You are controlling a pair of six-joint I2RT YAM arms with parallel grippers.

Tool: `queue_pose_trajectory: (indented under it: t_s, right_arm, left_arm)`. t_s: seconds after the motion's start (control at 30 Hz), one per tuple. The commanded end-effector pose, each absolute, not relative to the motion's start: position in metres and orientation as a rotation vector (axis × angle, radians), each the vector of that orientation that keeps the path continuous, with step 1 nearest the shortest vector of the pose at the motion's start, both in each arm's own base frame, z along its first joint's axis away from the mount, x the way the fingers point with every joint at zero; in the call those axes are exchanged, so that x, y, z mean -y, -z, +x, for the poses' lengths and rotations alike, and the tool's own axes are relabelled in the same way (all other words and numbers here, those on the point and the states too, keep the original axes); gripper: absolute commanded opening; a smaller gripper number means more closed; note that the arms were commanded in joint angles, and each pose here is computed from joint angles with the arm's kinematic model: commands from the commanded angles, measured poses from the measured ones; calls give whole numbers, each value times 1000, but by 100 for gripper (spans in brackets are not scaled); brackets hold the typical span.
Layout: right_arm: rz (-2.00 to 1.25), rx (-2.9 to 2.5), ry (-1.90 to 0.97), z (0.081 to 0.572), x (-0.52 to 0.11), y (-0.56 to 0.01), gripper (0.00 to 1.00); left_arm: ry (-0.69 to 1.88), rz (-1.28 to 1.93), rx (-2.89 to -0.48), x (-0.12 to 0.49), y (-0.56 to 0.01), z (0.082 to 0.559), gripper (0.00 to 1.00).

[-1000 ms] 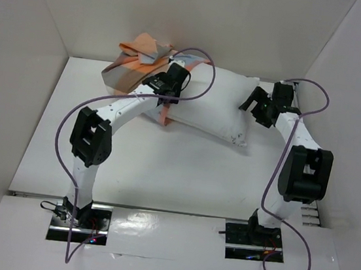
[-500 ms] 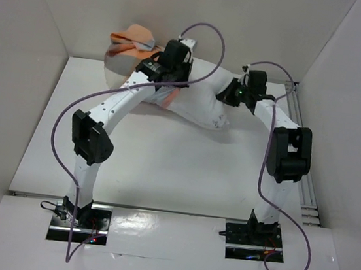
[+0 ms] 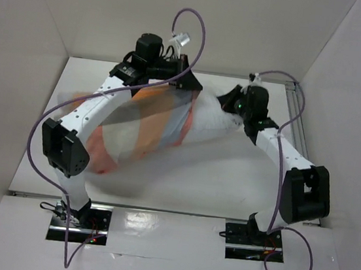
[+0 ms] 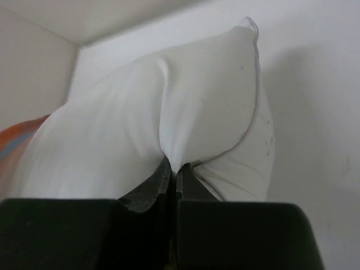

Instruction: Put the pillow into the pillowcase

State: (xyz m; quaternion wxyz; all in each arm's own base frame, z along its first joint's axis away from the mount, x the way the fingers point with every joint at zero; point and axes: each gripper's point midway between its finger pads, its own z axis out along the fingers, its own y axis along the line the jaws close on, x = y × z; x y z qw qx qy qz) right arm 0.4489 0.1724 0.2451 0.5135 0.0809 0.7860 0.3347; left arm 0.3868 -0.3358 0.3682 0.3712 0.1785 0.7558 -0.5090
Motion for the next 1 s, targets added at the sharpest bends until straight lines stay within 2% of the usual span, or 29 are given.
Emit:
queue_pose_trajectory:
  t_s: [0.0,0.1,0.17,0.23,0.27,0.37,0.43,0.53,0.67,0.7,0.77,0.8,0.87,0.93,0.97]
  right_arm:
    - [176,-2009,-980,402,-219,-180,0]
    - [147,-2053,-1010,394,-239,-178,0]
    - [114,-1962,-967,413,-238,-226,0]
    - [126,-1841,-929,434,-221,-277,0]
    - [121,-1745,-930,442,-215,-322,0]
    - [128,-1530,-878,432,-191,-401,0]
    - [124,-1429,-865,411,-179,-430,0]
    - [151,-1472,-809,396,-166,-396,0]
    - [181,-1715,-794,380,-168,-282,0]
    - [180,-1814,-807,367,-172,-238,0]
    - [170,-1898,-875,348,-189,-198,0]
    - [154,-1984,-908,327,-198,-160,0]
    - [125,-2070,-992,306,-226,-130,0]
    - [78,-2149,-1071,295,-247,-106,0]
    - [60,-2153,-1106,294,-257,-109,0]
  left_arm:
    - [1512,521,-1932,363,-326,382,0]
    - [1563,532,-1911,374,-335,393,0]
    - [1567,549,-1922,378,-348,399,0]
    - [1557,603,-1789,377,-400,408,0]
    - [1544,613,-1738,372,-421,408,0]
    - [1511,626,-1571,352,-487,394,0]
    - [1501,632,-1517,344,-499,388,0]
    - [1482,636,-1505,336,-506,373,0]
    - [1505,610,-1680,340,-431,380,0]
    - [1528,607,-1734,345,-410,377,0]
    - [1559,578,-1860,355,-355,377,0]
    - [1581,583,-1901,362,-337,374,0]
    - [1617,577,-2022,386,-294,377,0]
    - [1702,656,-2066,409,-279,364,0]
    - [1722,700,-2029,419,-291,363,0]
